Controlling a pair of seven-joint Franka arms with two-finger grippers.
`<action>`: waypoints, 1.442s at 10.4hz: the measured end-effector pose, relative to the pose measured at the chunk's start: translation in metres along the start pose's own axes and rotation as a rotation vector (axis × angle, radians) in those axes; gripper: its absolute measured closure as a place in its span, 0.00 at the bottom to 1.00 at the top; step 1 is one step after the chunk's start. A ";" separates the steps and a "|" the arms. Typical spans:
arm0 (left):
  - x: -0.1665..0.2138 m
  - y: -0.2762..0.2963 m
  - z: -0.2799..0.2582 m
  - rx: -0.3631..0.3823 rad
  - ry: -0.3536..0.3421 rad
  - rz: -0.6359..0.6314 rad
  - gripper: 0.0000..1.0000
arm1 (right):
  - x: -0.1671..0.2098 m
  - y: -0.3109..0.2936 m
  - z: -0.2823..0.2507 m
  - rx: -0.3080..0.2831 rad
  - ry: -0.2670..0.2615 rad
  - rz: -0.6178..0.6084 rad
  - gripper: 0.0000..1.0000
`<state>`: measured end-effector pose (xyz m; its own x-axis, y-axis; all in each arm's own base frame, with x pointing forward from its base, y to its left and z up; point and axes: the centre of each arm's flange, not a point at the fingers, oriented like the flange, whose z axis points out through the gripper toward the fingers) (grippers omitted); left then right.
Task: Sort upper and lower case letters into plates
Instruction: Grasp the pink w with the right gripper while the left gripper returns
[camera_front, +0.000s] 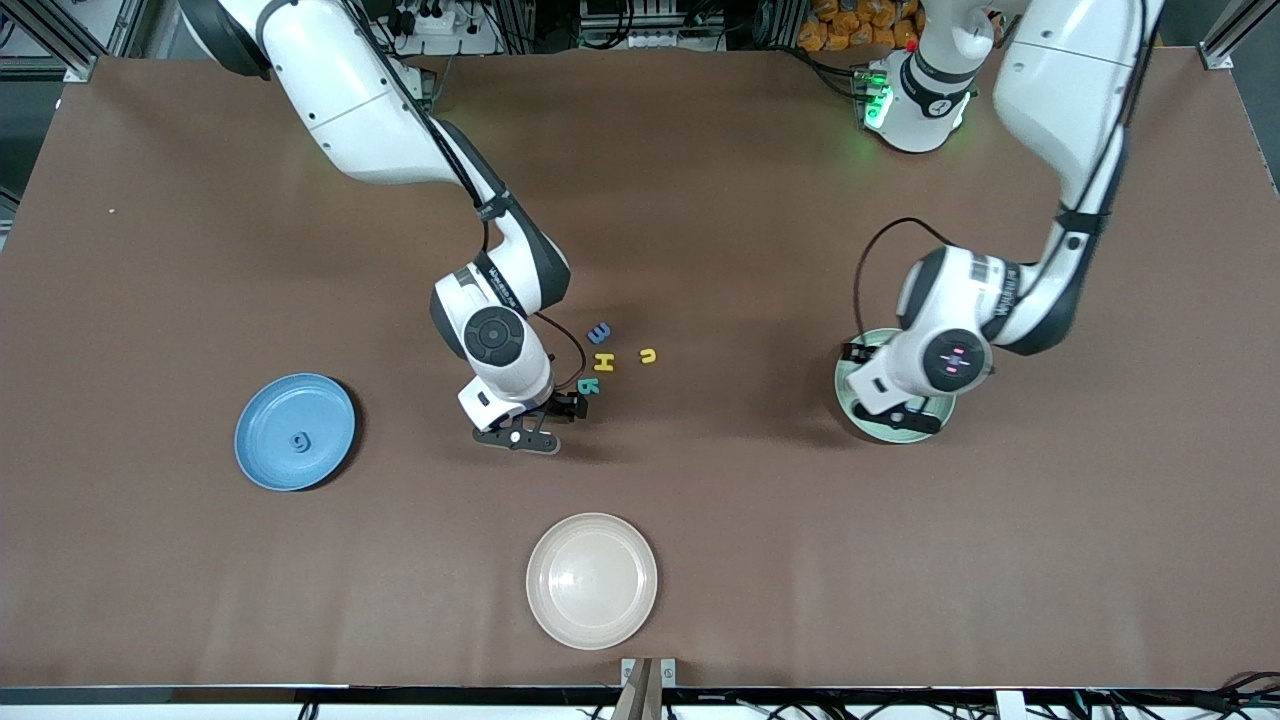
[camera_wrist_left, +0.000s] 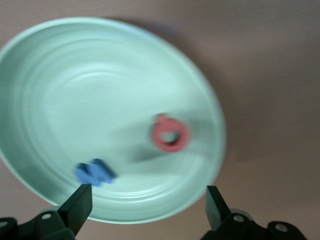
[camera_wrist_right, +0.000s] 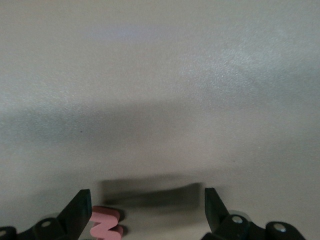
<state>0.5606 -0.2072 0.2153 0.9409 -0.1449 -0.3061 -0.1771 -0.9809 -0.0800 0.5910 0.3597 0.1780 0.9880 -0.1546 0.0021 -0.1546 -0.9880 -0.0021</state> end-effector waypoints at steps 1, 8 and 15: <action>-0.001 0.031 -0.009 -0.029 0.015 -0.070 0.00 | -0.001 -0.003 -0.001 0.003 0.000 0.009 0.00; 0.017 0.178 -0.026 -0.134 0.055 -0.402 0.00 | -0.012 -0.018 -0.002 0.008 0.001 0.028 0.00; 0.021 0.195 -0.036 -0.158 0.082 -0.422 0.00 | -0.017 -0.019 0.006 -0.001 -0.009 0.026 0.00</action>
<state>0.5561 -0.4064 0.2275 0.9422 0.2681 -0.2011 0.2668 -0.9632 -0.0342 0.5775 0.3814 0.1720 0.9836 -0.1804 -0.0067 -0.1804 -0.9836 -0.0015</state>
